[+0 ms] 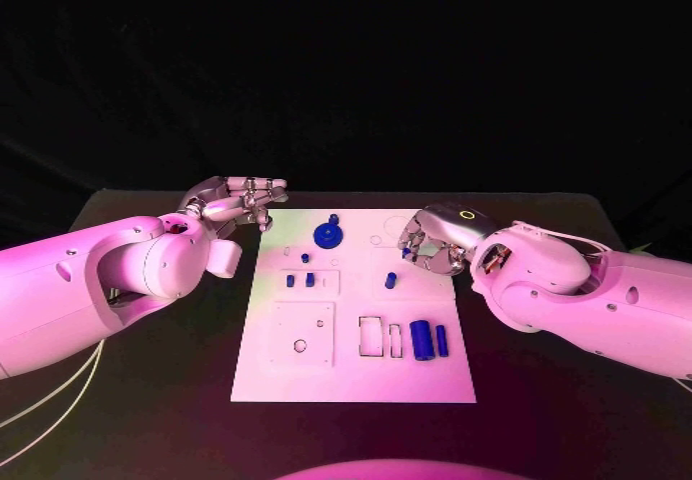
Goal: Assemble the parts on the task board
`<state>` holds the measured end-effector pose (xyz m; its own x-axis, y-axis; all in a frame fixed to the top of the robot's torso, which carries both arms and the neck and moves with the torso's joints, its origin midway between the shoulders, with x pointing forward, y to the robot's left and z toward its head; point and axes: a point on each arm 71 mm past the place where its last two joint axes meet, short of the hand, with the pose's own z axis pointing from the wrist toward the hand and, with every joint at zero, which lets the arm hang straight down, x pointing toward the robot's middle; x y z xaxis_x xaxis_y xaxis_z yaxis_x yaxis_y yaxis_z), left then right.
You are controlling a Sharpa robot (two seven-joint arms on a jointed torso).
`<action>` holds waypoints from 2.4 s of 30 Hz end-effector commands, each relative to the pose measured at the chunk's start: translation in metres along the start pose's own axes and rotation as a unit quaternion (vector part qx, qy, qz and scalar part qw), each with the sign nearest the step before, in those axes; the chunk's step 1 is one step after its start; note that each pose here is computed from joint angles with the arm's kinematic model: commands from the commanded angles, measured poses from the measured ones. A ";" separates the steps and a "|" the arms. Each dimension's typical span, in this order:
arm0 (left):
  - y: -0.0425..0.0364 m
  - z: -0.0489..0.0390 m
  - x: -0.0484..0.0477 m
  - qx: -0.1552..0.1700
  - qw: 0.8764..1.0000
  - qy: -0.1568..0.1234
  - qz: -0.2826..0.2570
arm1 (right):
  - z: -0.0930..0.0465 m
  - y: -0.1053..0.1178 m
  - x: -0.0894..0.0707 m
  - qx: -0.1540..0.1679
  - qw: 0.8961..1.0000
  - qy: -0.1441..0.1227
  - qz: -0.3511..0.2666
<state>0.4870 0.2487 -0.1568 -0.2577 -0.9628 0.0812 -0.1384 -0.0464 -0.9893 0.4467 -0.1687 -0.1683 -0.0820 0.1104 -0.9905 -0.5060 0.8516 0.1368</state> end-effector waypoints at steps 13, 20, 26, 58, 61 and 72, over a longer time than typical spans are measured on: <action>0.0007 0.0039 0.0087 0.001 1.000 0.017 -0.004 | -0.004 0.090 0.001 -0.120 0.991 -0.015 0.056; 0.0013 0.0053 0.0125 0.000 1.000 0.022 -0.005 | 0.001 0.109 0.019 -0.140 0.987 0.002 0.076; 0.0017 0.0056 0.0153 -0.001 1.000 0.026 -0.006 | 0.003 0.112 0.039 -0.139 0.986 0.017 0.089; 0.0030 0.0061 0.0187 -0.005 0.999 0.033 -0.007 | 0.014 0.117 0.080 -0.130 0.984 0.053 0.109; 0.0030 0.0059 0.0187 -0.005 0.999 0.033 -0.007 | 0.015 0.116 0.081 -0.128 0.984 0.058 0.106; 0.0033 0.0059 0.0187 -0.007 0.999 0.034 -0.007 | 0.016 0.118 0.084 -0.126 0.985 0.073 0.093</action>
<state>0.4881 0.2320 -0.1602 -0.2992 -0.9495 0.0943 -0.1549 -0.0492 -0.9867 0.3953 -0.0513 -0.2330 -0.2998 0.2014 -0.9325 -0.6603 0.6617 0.3551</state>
